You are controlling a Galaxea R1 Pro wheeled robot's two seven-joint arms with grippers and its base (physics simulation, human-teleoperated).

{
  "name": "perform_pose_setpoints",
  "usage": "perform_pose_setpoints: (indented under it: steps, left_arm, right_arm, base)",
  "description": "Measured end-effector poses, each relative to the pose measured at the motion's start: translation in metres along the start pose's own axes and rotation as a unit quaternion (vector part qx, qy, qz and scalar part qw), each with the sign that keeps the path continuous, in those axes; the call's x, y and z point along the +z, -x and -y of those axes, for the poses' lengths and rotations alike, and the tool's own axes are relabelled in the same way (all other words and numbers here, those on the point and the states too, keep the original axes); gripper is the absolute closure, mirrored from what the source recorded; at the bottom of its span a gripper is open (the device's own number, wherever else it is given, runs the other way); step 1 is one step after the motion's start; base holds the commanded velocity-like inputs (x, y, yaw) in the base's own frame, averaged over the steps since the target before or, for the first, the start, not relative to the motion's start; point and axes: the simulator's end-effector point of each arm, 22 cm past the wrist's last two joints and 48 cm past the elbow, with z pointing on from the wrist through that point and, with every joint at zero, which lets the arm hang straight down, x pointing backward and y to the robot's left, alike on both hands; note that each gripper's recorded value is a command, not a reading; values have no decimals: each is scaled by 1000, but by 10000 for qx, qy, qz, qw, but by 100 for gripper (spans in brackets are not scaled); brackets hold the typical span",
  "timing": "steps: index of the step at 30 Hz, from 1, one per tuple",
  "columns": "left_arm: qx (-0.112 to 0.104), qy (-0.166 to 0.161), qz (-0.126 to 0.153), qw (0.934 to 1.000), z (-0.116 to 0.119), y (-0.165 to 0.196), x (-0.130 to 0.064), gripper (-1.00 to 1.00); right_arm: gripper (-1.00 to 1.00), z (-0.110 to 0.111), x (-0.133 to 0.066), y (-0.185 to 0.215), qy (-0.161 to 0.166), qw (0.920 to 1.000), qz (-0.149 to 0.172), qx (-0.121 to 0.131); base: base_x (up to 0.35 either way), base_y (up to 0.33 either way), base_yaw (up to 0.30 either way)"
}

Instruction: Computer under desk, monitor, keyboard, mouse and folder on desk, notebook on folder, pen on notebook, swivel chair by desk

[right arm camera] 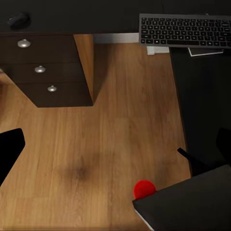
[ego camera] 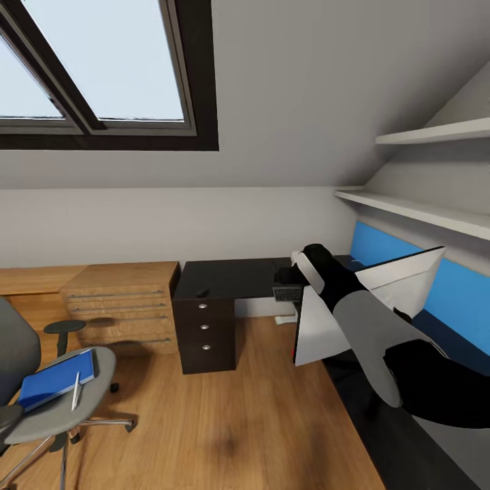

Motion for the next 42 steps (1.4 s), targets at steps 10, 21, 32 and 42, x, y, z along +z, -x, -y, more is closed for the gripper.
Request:
perform_pose_setpoints:
  steps: [10,21,32,42]
  left_arm:
    - [1,-17,-2,10000,2,0,0,-100]
    - [7,-16,8,10000,1,0,0,-100]
    - [9,-16,11,10000,1,1,0,-100]
    - [6,-13,9,10000,1,0,0,-100]
  right_arm:
    - [-100,0,0,0,0,10000,-1,1]
    - [-100,-1,0,-1,16,10000,-7,9]
    - [-100,0,0,-1,4,10000,-10,3]
    - [-100,0,1,-1,-8,10000,-12,-7]
  base:
    - [-78,-78,0]
    - [-25,-36,0]
    - [-20,-82,0]
    - [-1,-4,0]
